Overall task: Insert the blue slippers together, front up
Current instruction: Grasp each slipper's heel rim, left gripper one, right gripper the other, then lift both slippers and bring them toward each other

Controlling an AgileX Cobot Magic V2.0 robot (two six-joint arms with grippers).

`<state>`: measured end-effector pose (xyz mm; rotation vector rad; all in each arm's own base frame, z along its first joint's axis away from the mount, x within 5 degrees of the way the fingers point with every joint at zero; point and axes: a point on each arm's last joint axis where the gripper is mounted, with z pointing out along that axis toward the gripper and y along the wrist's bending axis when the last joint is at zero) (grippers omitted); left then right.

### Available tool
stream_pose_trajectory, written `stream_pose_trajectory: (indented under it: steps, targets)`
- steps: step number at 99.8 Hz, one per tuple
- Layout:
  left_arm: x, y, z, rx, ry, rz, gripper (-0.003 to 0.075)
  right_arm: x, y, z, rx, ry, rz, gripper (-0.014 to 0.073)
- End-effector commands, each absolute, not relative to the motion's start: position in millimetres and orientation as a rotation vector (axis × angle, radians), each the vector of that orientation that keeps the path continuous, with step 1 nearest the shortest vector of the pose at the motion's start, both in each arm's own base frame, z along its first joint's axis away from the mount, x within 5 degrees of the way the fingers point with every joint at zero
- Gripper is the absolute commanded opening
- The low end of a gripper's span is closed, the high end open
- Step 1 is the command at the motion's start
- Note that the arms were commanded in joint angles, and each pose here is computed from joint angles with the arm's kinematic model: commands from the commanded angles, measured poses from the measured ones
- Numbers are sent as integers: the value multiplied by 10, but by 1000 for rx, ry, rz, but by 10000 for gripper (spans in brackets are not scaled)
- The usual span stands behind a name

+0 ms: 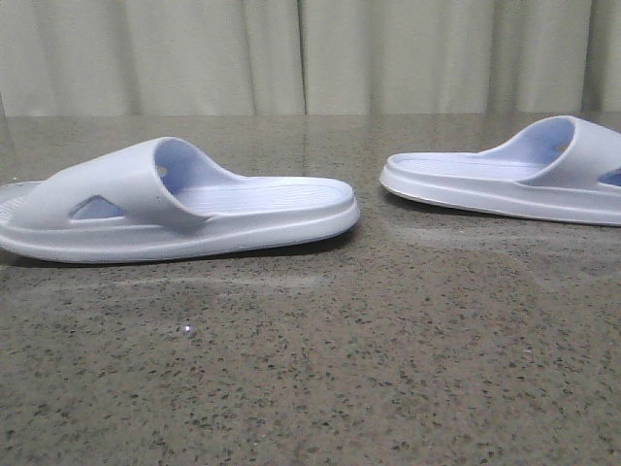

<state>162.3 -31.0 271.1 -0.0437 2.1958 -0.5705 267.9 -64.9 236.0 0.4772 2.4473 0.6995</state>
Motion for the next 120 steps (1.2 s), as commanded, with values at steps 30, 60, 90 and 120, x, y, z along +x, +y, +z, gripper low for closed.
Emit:
stream_pose_trajectory:
  steps: [30, 60, 90, 120]
  targets:
    - [1883, -324, 2873, -73, 2184, -632, 414, 2713, -644, 2466, 444, 2400, 740, -107]
    - [2153, -417, 2668, -69, 2250, -813, 413, 2715, -645, 2467, 446, 2398, 739, -107]
    - [2361, -478, 2560, -19, 2291, -925, 413, 2715, -645, 2467, 446, 2398, 739, -107]
    - [2424, -496, 2479, -4, 2331, -963, 295, 2716, -644, 2468, 448, 2396, 740, -107]
